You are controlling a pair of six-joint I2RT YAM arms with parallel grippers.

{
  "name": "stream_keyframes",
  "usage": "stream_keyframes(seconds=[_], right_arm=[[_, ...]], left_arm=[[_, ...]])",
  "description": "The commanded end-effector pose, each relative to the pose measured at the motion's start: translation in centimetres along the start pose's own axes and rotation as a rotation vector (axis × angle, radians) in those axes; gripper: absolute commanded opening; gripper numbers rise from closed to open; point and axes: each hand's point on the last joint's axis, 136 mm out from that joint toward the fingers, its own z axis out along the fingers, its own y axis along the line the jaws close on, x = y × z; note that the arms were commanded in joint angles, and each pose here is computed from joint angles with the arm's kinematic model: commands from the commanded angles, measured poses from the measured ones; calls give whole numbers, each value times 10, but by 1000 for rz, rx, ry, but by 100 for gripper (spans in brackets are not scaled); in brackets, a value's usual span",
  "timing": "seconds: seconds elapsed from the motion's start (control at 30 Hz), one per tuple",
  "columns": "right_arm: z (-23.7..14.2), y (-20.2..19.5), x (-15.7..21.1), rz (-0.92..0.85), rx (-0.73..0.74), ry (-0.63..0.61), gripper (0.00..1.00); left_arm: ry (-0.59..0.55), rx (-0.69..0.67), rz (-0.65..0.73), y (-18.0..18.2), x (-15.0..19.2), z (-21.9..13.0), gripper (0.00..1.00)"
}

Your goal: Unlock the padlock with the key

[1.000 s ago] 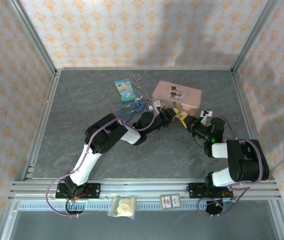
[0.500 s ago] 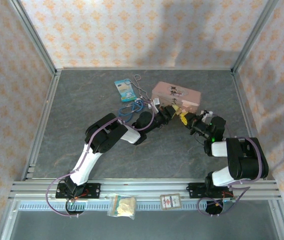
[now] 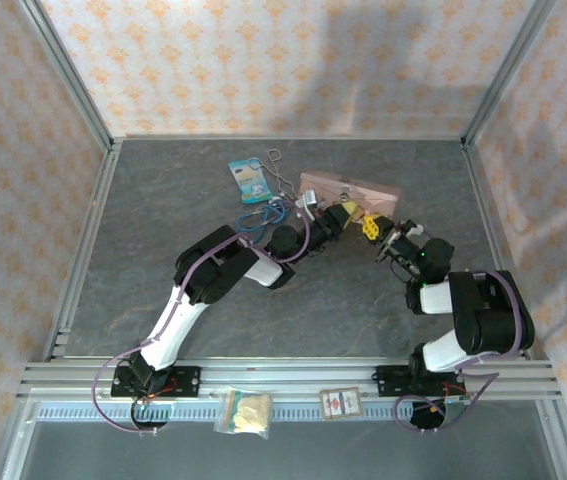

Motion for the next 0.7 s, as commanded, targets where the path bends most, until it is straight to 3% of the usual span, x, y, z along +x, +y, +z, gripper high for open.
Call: stream_keyframes(seconds=[0.0, 0.2, 0.4, 0.47, 0.67], right_arm=[[-1, 53, 12, 56, -199, 23, 0], [6, 30, -3, -95, -76, -35, 0], [6, 3, -30, -375, 192, -177, 0], [1, 5, -33, -441, 220, -209, 0], [0, -21, -34, -380, 216, -159, 0]], left_arm=[[193, 180, 78, -33, 57, -9, 0], [167, 123, 111, -28, 51, -7, 0], [139, 28, 104, -9, 44, -4, 0], [133, 14, 99, -5, 43, -4, 0], [137, 5, 60, -4, 44, -1, 2]])
